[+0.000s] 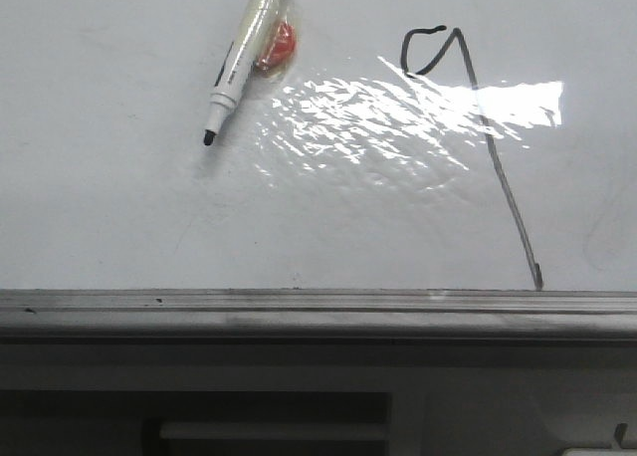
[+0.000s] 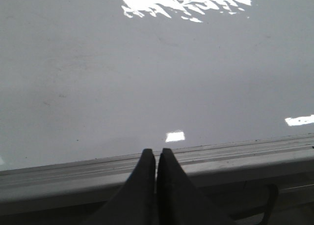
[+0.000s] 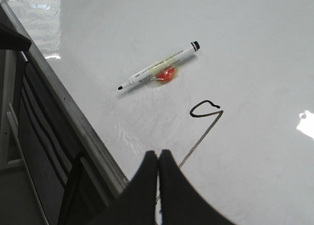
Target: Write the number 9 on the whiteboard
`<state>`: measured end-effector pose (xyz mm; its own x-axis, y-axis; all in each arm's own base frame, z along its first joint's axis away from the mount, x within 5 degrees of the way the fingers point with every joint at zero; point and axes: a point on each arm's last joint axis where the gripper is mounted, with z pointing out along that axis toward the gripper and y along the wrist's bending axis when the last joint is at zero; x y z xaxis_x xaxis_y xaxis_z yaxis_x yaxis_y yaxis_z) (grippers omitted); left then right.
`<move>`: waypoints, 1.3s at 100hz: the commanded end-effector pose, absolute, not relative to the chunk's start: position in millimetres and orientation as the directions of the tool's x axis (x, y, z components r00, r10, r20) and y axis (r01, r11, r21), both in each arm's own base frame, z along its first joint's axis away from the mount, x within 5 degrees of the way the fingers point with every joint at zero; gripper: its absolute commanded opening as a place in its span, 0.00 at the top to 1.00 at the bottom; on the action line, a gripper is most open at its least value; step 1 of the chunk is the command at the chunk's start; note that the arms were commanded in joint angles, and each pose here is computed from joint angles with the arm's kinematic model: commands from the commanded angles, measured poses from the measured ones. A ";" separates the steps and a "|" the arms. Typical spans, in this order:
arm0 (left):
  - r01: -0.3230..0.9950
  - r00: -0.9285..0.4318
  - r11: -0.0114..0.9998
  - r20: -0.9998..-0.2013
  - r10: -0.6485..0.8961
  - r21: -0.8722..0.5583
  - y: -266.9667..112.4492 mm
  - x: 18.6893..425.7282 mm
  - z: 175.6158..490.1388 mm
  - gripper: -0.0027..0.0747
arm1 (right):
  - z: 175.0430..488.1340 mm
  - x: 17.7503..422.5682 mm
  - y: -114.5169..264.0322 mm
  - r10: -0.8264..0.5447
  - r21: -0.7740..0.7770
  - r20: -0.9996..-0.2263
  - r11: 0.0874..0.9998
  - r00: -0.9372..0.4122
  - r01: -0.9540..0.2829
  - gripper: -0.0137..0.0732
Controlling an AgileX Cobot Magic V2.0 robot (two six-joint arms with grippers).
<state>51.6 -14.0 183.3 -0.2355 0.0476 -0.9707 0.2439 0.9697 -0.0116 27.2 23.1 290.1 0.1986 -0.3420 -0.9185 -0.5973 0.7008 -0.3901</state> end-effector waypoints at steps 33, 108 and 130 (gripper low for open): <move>0.237 -0.194 0.971 -0.981 0.023 -0.024 -13.6 51.6 182.1 0.99 | 304.5 27.3 22.0 -0.299 -0.399 -0.916 0.729 0.266 -0.555 0.91; 0.237 -0.194 0.971 -0.981 0.023 -0.024 -13.6 51.6 182.1 0.99 | 282.7 35.9 23.8 -0.311 -0.362 -0.932 0.772 0.187 -0.523 0.91; 0.237 -0.194 0.971 -0.981 0.023 -0.024 -13.6 51.6 182.1 0.99 | 226.6 57.6 20.1 -0.131 -0.160 -0.985 0.935 0.112 -0.316 0.91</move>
<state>51.6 -14.0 183.0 -0.2381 0.0475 -0.9701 0.2438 0.9697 -0.0124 52.7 22.0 228.6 -0.0004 -0.1978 -0.9802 -0.3991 0.8988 -0.1812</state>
